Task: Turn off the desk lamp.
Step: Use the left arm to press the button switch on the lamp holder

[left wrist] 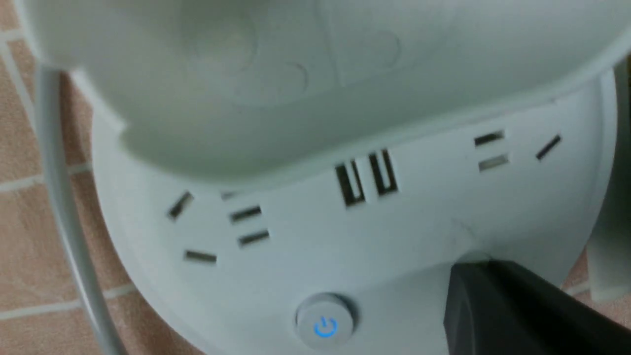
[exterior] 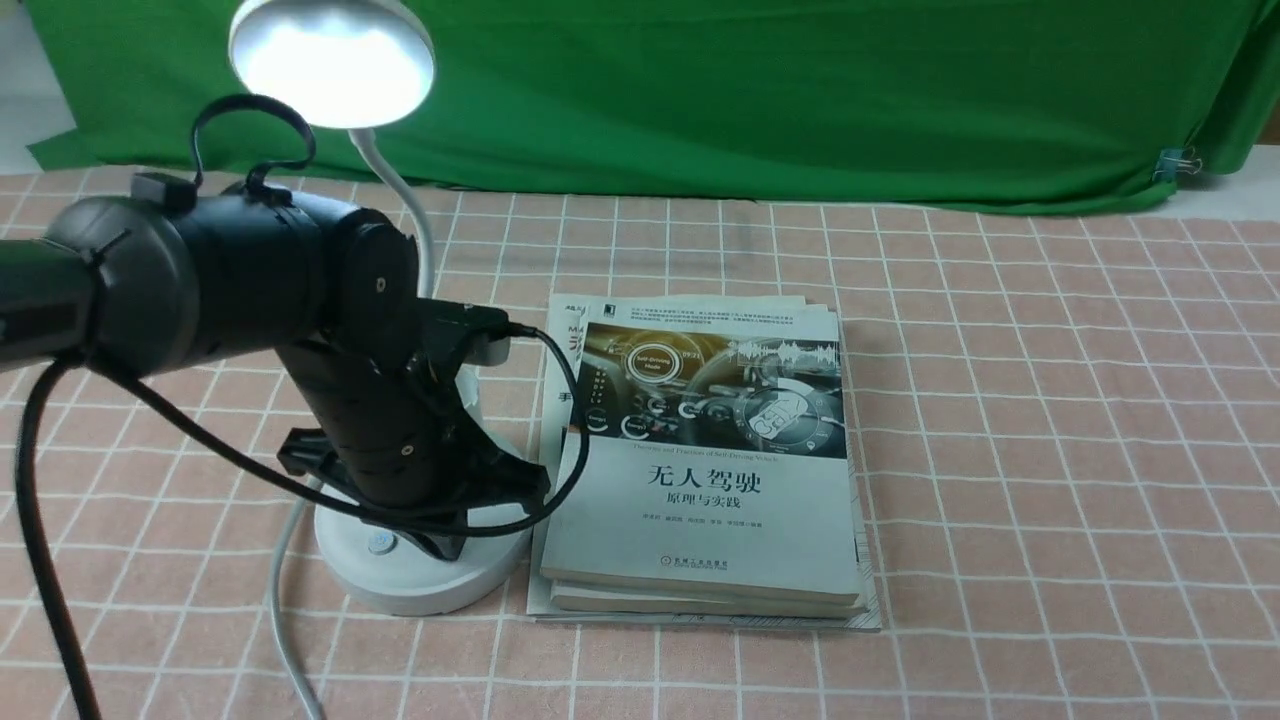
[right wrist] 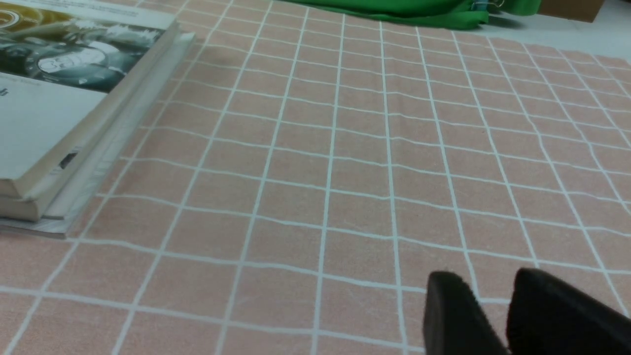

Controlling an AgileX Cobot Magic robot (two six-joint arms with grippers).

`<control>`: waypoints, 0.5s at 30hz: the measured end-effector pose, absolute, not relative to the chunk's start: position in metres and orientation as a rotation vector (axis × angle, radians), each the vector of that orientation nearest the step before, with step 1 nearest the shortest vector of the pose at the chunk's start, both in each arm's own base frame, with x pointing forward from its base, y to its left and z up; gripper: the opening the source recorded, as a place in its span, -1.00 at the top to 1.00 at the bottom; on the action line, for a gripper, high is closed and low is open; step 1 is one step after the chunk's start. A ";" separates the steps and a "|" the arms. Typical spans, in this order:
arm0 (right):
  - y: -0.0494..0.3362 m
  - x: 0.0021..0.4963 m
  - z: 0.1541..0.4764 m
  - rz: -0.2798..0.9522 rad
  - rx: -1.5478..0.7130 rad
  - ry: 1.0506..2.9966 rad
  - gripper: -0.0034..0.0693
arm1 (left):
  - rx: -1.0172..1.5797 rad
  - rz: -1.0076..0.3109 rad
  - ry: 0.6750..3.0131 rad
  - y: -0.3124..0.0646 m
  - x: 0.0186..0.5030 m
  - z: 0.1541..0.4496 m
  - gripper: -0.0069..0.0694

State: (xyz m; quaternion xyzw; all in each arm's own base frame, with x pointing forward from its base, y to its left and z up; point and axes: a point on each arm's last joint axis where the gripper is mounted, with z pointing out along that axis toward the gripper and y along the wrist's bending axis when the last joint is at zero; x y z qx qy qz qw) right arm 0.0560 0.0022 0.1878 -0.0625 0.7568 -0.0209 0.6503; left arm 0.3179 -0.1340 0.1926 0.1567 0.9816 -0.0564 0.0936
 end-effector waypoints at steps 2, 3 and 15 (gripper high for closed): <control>0.002 0.056 0.188 -0.047 -0.142 1.719 0.25 | 0.466 -0.166 2.912 -0.134 0.318 0.192 0.81; 0.002 0.056 0.188 -0.047 -0.142 1.719 0.25 | 0.467 -0.165 2.912 -0.134 0.318 0.192 0.81; 0.002 0.056 0.188 -0.047 -0.142 1.719 0.25 | 0.464 -0.169 2.859 -0.132 0.316 0.207 0.81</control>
